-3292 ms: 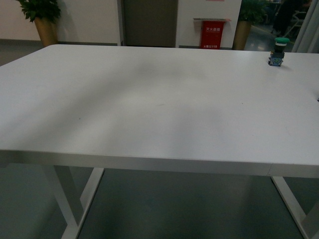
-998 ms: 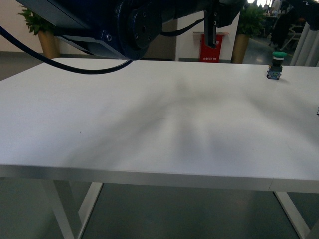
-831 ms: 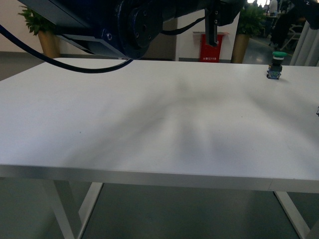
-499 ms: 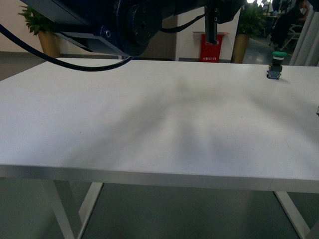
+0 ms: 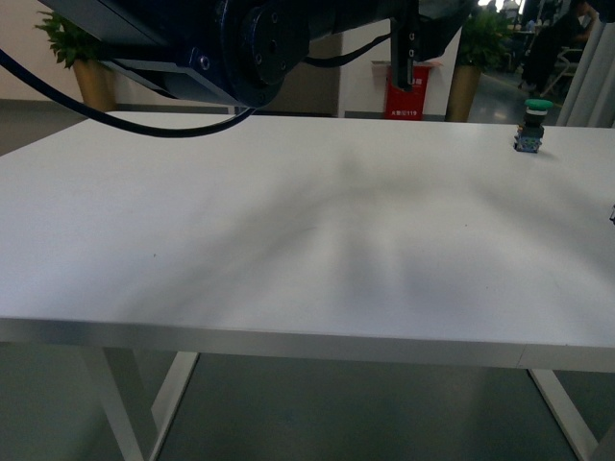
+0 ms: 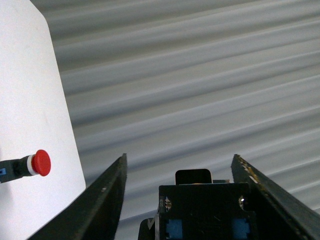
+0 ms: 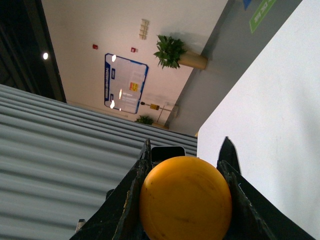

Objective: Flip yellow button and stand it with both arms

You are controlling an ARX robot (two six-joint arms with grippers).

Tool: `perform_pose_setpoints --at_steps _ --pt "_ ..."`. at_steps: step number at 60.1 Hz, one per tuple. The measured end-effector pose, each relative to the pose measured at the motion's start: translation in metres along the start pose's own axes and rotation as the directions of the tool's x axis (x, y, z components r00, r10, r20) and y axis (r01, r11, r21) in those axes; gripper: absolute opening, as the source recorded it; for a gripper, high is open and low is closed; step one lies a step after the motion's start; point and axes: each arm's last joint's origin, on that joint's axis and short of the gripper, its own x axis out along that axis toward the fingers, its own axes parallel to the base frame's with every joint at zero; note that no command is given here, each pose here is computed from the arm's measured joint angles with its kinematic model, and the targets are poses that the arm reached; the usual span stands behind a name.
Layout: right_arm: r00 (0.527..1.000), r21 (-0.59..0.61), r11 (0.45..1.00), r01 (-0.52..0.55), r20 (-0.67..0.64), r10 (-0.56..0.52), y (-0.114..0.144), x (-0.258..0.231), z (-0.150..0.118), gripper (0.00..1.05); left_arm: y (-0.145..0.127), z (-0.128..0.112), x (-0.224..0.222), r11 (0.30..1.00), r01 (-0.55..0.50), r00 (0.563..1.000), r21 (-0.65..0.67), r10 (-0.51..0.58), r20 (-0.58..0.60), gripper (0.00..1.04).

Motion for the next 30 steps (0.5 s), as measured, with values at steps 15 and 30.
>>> perform_pose_setpoints --at_steps 15,30 --pt "0.999 -0.020 0.999 0.028 0.041 -0.027 -0.005 -0.006 0.013 0.37 -0.023 0.015 -0.052 0.974 -0.179 0.984 0.142 0.174 0.048 0.99" --pt "0.996 -0.046 0.998 0.047 0.074 -0.044 -0.004 -0.009 0.027 0.37 -0.084 -0.027 -0.139 0.613 -0.536 0.824 0.580 0.530 0.202 0.99"
